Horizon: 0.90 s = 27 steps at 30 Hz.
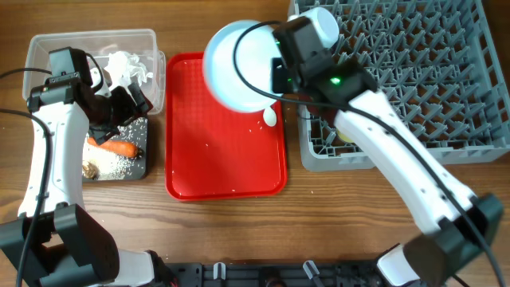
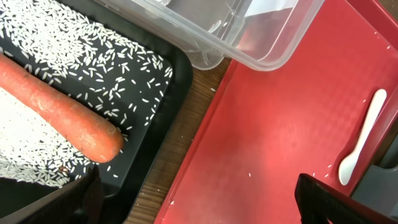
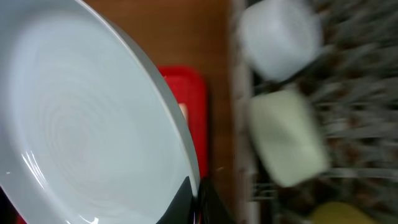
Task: Sort waste into correct bins and load items into the dishwasher rack
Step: 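Lift the plate and stand it upright in the rack, right gripper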
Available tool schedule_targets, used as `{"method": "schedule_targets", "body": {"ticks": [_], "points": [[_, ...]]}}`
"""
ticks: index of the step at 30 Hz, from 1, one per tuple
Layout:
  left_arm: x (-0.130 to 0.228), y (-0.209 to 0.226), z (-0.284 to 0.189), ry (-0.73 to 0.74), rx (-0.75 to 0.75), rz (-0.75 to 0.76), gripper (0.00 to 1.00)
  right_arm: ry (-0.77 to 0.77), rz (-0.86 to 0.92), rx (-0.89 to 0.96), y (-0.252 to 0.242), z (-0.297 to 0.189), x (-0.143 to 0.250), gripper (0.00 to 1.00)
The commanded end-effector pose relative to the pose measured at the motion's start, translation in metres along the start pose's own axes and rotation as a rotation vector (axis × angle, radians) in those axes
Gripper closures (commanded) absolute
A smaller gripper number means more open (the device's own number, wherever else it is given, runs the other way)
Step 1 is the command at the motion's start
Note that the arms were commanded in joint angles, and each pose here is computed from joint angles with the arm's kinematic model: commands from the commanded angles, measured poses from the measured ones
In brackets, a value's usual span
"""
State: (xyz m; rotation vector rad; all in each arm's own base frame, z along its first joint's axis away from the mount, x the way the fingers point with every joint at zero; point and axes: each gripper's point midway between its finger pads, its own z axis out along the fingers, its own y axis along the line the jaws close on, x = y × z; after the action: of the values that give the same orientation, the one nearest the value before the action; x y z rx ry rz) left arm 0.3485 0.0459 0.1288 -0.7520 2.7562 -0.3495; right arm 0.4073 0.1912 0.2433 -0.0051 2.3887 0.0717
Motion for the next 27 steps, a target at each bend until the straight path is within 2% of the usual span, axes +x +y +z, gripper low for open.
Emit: {"method": "schedule_targets", "body": {"ticks": [1,7,9,13,17,21,27], "points": [[-0.005,-0.003,-0.005,-0.019,0.007,0.001,0.0,-0.197,0.008,0.38,-0.075,-0.034,-0.037,0.96],[-0.005,-0.003,-0.005,-0.019,0.007,0.001,0.0,-0.322,0.029,0.746,-0.139,-0.066,-0.056,0.96],[-0.005,-0.003,-0.005,-0.019,0.007,0.001,0.0,-0.358,0.059,0.806,-0.153,-0.072,-0.063,0.96],[-0.005,-0.003,-0.005,-0.019,0.007,0.001,0.0,-0.38,0.062,0.841,-0.178,-0.072,-0.084,0.96],[-0.005,-0.003,-0.005,-0.019,0.007,0.001,0.0,-0.372,0.042,0.783,-0.199,-0.058,-0.101,0.96],[-0.005,-0.003,-0.005,-0.019,0.007,0.001,0.0,-0.357,0.049,0.81,-0.221,-0.044,-0.106,0.96],[-0.005,-0.003,-0.005,-0.019,0.007,0.001,0.0,-0.228,-0.065,0.786,-0.224,0.017,-0.091,0.96]]}}
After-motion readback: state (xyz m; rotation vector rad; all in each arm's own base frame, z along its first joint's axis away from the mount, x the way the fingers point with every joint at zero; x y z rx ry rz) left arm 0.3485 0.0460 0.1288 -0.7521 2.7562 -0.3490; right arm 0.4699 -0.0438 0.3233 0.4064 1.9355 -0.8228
